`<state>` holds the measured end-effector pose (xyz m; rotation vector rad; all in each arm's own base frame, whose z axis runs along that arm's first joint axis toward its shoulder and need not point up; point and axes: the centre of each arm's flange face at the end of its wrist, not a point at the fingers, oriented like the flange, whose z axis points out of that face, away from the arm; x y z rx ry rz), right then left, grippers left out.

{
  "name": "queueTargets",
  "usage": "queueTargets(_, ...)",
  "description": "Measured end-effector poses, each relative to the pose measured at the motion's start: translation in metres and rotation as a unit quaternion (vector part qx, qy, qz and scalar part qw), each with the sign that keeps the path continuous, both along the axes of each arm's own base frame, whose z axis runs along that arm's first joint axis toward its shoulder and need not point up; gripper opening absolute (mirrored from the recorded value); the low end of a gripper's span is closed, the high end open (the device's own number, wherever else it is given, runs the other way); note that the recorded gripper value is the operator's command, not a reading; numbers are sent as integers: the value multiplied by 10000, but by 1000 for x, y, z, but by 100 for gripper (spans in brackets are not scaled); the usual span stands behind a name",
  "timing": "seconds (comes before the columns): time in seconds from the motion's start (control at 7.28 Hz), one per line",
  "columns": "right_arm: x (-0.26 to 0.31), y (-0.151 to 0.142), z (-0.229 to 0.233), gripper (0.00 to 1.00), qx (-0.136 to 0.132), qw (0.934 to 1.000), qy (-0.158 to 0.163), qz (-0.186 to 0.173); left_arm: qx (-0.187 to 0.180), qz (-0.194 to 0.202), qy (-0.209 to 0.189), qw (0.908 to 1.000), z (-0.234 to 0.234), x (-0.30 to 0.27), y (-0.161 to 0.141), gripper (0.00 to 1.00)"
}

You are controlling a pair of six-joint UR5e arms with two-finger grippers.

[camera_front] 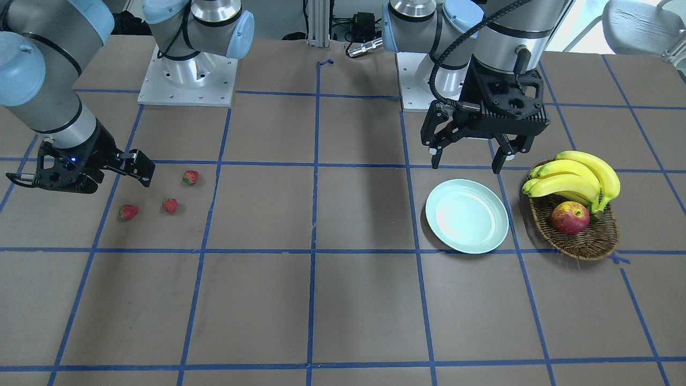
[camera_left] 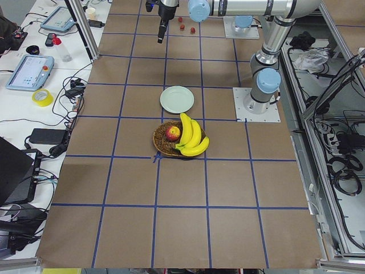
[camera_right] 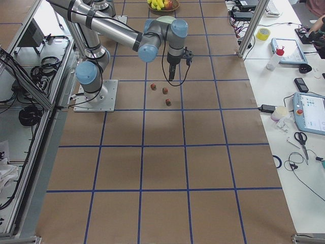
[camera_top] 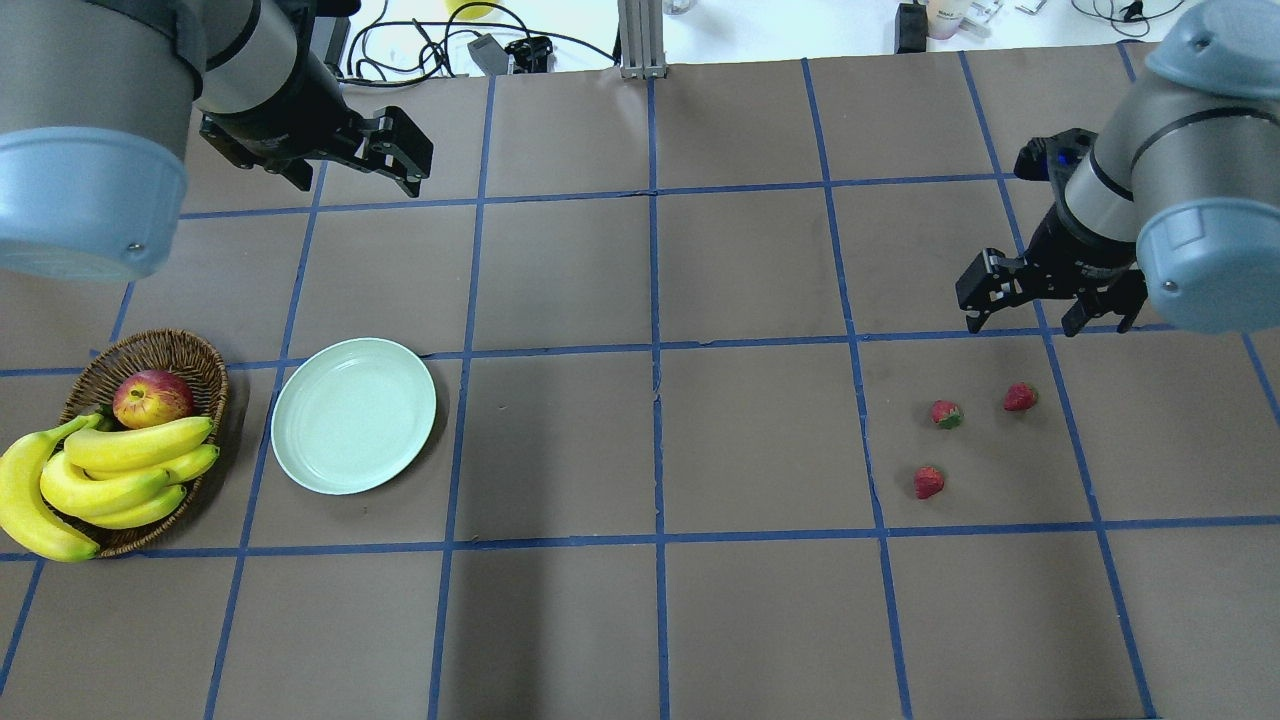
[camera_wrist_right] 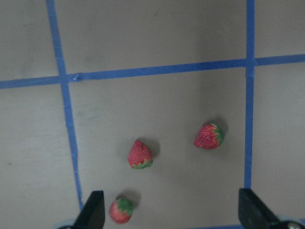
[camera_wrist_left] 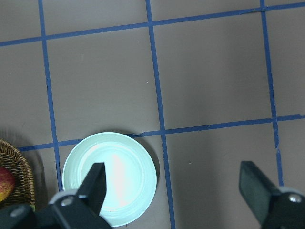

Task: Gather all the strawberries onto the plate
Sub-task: 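Reach the right gripper down and grasp one red strawberry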

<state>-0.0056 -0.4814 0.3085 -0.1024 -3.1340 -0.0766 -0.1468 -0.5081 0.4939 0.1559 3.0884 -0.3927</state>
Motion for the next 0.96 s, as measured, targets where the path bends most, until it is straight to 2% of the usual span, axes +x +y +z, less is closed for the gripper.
queueTargets(0.27, -25, 31, -74, 100, -461, 9987, 165, 149, 4, 5, 2, 10000, 0, 0, 0, 100)
queueTargets(0.41, -32, 39, -103, 94, -510, 9984, 162, 193, 5, 8, 2, 10000, 0, 0, 0, 100)
queueTargets(0.69, -42, 37, -132, 87, -514, 9984, 118, 196, 5, 10, 3, 10000, -1, 0, 0, 100)
queueTargets(0.82, -46, 32, -135, 78, -539, 9983, 137, 191, 5, 14, 3, 10000, -1, 0, 0, 100)
queueTargets(0.96, -49, 27, -137, 47, -538, 9983, 156, 185, 7, 16, 3, 10000, -1, 1, 0, 100)
